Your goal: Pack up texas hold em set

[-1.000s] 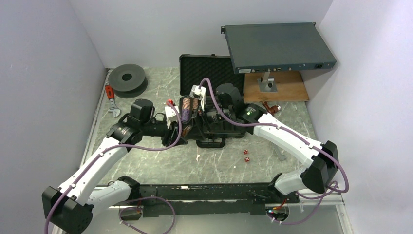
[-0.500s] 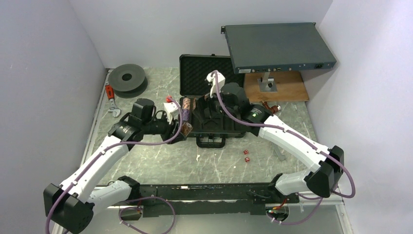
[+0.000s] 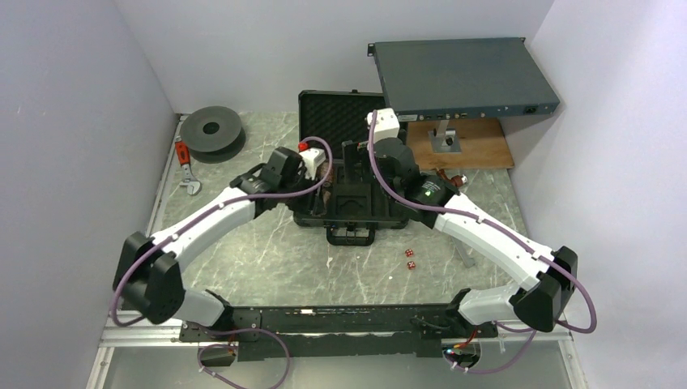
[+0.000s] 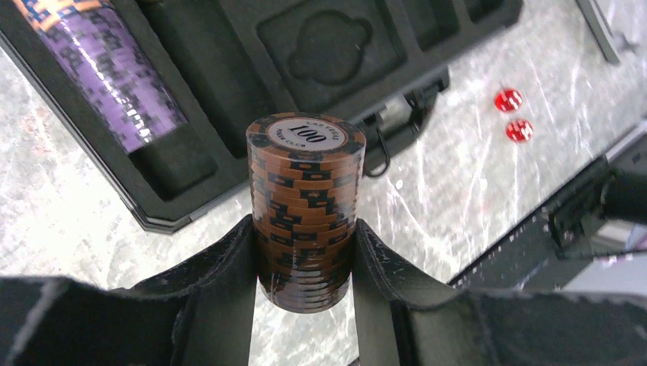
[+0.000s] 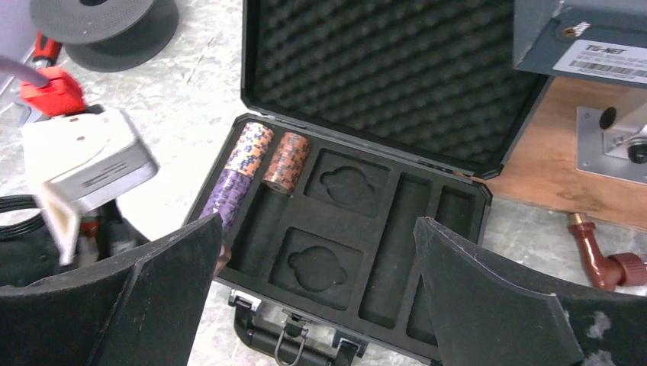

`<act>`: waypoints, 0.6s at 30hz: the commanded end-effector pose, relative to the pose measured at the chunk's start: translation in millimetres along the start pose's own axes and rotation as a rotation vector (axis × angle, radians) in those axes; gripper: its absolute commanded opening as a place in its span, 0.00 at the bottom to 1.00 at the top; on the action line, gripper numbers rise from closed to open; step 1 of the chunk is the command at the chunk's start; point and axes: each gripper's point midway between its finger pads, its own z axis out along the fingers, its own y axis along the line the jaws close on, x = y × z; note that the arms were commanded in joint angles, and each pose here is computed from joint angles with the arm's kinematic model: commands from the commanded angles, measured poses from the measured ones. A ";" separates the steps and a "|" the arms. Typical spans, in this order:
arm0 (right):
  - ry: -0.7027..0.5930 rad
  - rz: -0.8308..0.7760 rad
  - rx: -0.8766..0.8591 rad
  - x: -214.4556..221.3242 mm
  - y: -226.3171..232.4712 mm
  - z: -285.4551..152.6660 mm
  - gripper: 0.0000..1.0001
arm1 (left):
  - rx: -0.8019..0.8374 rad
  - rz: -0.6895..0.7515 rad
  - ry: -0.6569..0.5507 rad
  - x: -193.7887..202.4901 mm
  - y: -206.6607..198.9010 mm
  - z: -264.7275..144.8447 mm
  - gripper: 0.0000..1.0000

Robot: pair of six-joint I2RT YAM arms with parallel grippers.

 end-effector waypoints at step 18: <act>-0.131 0.044 0.055 -35.2 -8.1 -18.0 1.00 | -0.288 -0.254 0.043 -39.4 36.3 67.9 0.00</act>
